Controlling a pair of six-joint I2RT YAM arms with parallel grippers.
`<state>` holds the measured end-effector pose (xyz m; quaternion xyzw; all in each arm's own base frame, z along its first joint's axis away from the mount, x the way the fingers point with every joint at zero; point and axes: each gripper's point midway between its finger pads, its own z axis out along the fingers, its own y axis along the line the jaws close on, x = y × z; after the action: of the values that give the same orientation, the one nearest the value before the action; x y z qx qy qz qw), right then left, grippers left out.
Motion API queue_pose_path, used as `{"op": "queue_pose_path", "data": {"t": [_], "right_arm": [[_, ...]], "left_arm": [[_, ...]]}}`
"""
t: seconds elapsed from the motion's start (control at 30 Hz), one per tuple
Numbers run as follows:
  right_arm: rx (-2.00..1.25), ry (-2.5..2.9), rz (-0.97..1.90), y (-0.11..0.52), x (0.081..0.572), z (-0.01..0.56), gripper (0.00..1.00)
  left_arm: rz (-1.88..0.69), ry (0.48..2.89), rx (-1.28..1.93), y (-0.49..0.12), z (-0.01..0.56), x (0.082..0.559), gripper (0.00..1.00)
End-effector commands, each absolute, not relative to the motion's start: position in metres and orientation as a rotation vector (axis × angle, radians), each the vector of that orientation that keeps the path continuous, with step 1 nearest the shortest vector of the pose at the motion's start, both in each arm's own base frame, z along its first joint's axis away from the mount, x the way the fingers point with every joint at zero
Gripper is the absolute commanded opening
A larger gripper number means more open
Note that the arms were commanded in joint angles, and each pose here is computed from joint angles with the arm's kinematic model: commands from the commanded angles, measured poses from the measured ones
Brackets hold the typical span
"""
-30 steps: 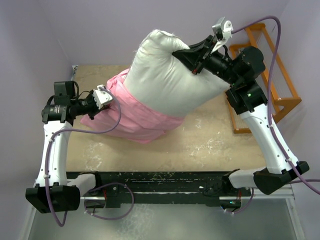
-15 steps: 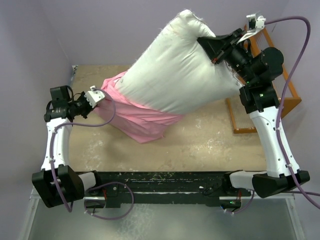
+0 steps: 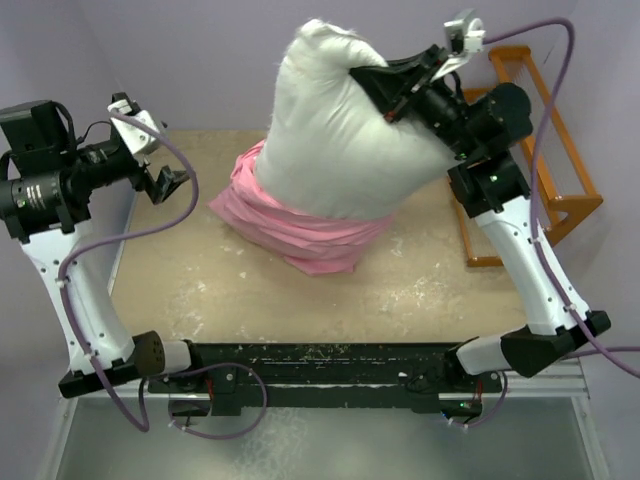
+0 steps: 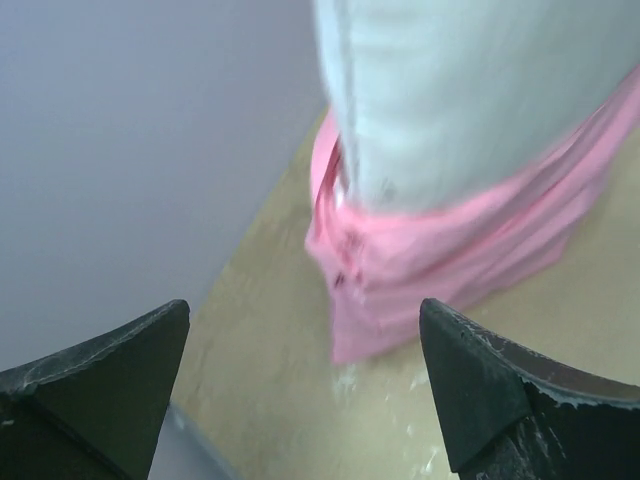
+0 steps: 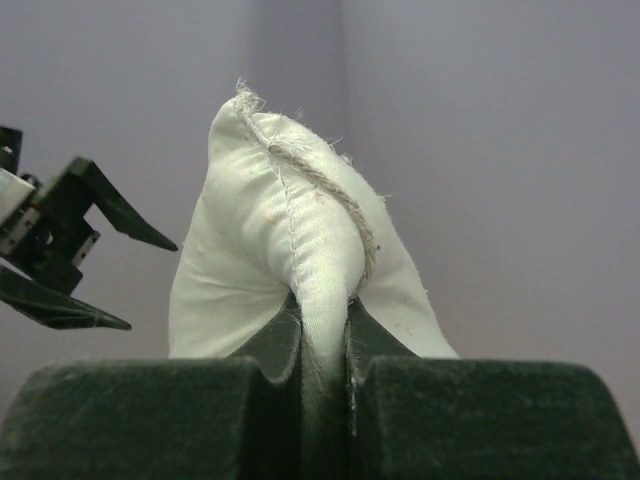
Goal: Remove the pillowcase from the pillow
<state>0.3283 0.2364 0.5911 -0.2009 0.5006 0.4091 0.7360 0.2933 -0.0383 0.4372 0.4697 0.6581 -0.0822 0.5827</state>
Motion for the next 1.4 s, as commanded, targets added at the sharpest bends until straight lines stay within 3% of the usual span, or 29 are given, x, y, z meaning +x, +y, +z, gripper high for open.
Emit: {"op": "queue_pose_path", "data": {"t": [0.0, 0.3, 0.6, 0.67, 0.73, 0.77, 0.8, 0.83, 0.97, 1.0, 1.13, 1.37], "right_arm": [[-0.493, 0.899, 0.855, 0.255, 0.299, 0.641, 0.0], [-0.595, 0.995, 0.926, 0.335, 0.3, 0.605, 0.0], [-0.704, 1.029, 1.006, 0.372, 0.286, 0.581, 0.0], [-0.718, 1.039, 1.028, 0.384, 0.286, 0.577, 0.0], [-0.73, 1.046, 1.051, 0.393, 0.285, 0.576, 0.02], [-0.725, 1.052, 1.068, 0.396, 0.284, 0.577, 0.11], [-0.712, 1.067, 1.091, 0.397, 0.284, 0.577, 0.27], [-0.705, 1.075, 1.104, 0.397, 0.283, 0.578, 0.4], [-0.515, 1.085, 1.076, 0.349, 0.299, 0.593, 0.78], [-0.459, 1.079, 1.088, 0.327, 0.304, 0.595, 0.83], [-0.292, 1.082, 1.07, 0.251, 0.305, 0.579, 0.88], [-0.151, 1.238, 0.966, 0.182, 0.305, 0.476, 0.89]], "left_arm": [[-0.578, 1.429, 1.02, -0.106, 0.486, 0.251, 0.99], [-0.826, 1.35, 0.955, -0.155, 0.52, 0.273, 0.99], [-0.8, 1.362, 0.945, -0.155, 0.5, 0.305, 1.0], [-0.896, 1.366, 0.965, -0.164, 0.495, 0.299, 0.87], [-0.986, 1.371, 0.996, -0.181, 0.489, 0.289, 0.63], [-1.003, 1.371, 1.009, -0.186, 0.487, 0.285, 0.43], [-1.0, 1.377, 1.005, -0.188, 0.485, 0.286, 0.16], [-0.984, 1.387, 0.986, -0.187, 0.484, 0.288, 0.02], [-0.798, 1.454, 0.909, -0.171, 0.477, 0.309, 0.0], [-0.748, 1.472, 0.887, -0.166, 0.475, 0.315, 0.0], [-0.608, 1.515, 0.811, -0.148, 0.474, 0.33, 0.0], [-0.42, 1.559, 0.645, -0.116, 0.492, 0.347, 0.0]]}}
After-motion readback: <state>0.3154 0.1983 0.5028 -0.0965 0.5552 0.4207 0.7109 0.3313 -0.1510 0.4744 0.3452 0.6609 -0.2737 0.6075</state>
